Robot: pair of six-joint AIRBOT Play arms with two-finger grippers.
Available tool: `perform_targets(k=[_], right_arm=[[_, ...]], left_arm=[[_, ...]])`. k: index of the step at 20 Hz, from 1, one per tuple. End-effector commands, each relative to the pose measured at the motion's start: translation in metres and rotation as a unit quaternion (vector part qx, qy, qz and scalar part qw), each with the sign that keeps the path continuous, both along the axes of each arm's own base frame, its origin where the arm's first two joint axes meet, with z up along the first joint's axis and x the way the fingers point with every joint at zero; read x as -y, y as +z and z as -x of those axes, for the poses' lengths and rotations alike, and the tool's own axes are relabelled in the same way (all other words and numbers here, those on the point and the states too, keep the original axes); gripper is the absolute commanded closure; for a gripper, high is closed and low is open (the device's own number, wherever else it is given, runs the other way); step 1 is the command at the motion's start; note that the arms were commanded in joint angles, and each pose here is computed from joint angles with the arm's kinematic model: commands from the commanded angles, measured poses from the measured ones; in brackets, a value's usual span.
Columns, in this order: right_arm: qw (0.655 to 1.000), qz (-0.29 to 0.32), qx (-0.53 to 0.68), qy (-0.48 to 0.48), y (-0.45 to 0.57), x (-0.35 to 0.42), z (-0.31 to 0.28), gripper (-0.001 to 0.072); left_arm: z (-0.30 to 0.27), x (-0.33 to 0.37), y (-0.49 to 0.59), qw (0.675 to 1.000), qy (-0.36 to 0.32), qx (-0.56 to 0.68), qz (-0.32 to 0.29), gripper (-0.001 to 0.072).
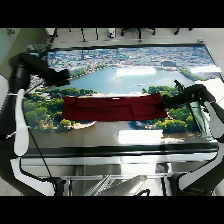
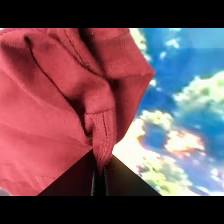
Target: Fold the shirts.
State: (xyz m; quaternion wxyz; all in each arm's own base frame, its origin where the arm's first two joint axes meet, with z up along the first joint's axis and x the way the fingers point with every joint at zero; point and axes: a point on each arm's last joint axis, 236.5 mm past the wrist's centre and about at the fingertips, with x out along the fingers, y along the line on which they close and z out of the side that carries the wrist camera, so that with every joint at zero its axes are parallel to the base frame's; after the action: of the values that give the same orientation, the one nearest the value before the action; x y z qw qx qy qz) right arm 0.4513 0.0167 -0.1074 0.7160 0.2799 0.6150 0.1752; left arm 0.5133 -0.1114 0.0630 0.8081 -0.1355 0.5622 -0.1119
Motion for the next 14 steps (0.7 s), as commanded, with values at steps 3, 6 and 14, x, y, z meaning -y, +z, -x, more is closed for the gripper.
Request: perform_targets(k=[3,6,14], right_arm=[[0.997,0.012,0.081,0.002,0.082,-0.002,-0.009,0.0694],[0.989,0.018,0.148,0.018,0.156,-0.01,-0.003,0.0694],[0.959,0.033,0.276,0.056,0.277,-0.045,0.025,0.0694]], left_arm=[[0.018,0.151,-0.062,0.992,-0.127,-0.001,0.007,0.069],[0.048,0.232,-0.122,0.981,-0.191,-0.014,0.003,0.069],[0.093,0.346,-0.174,0.972,-0.209,-0.032,0.1,0.069]])
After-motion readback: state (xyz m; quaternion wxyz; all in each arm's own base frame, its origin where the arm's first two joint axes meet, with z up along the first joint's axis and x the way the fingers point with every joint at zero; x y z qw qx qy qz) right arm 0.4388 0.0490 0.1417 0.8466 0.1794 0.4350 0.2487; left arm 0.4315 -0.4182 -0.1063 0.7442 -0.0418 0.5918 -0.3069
